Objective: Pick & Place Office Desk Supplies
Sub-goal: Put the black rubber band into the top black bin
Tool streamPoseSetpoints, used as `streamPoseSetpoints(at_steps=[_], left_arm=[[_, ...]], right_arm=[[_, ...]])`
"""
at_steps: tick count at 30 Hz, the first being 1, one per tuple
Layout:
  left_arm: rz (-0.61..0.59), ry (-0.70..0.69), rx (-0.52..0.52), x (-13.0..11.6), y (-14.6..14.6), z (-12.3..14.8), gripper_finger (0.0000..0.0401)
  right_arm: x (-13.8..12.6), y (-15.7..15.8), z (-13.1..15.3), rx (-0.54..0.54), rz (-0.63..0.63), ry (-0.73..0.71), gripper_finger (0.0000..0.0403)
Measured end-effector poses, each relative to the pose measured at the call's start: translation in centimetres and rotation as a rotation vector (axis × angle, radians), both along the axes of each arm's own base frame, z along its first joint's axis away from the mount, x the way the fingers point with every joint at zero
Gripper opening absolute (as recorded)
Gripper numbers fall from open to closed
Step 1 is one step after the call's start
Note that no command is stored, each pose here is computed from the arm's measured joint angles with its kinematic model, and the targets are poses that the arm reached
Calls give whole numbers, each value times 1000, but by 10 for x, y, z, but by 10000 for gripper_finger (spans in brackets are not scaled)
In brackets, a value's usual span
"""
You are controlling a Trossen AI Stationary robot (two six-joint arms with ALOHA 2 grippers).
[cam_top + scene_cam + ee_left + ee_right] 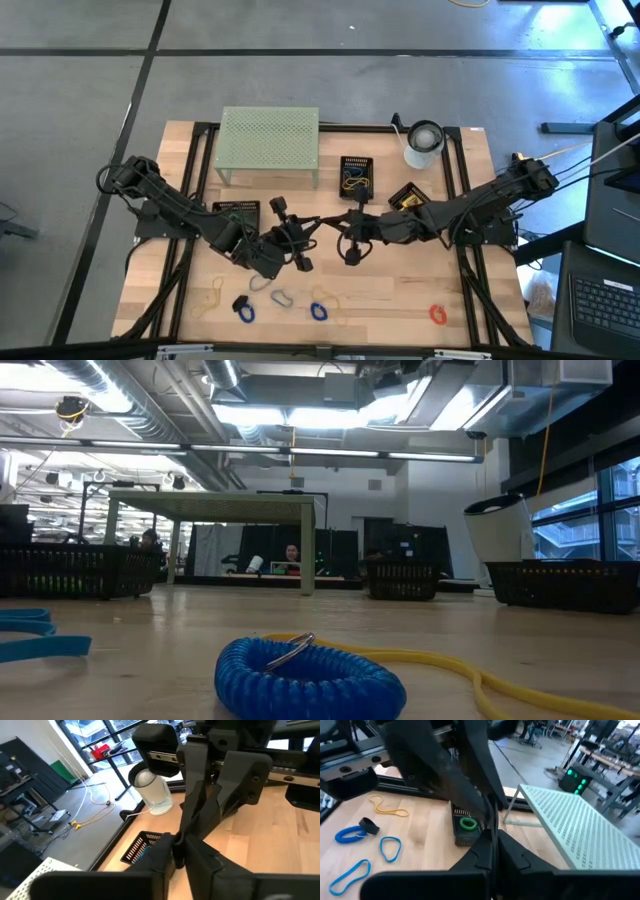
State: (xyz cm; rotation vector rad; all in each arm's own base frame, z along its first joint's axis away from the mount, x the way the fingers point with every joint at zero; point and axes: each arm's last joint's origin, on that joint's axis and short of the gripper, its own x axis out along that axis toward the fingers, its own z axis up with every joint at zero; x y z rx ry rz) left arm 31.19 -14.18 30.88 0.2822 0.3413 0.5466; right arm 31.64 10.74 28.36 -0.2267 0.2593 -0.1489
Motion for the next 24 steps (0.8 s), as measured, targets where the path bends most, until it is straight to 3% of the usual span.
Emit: streamPoseSetpoints(at_steps=[11, 18, 24], left_arm=[[-10, -25, -58, 0, -1, 0, 156], [12, -76, -136, 0, -1, 0, 164], [-11, -70, -148, -5, -10, -2, 158]], right_arm=[[-24, -51, 3, 162, -219, 189, 5], [-27, -98, -35, 282, -468, 423, 5], [-21, -127, -67, 359, -565, 506, 6]])
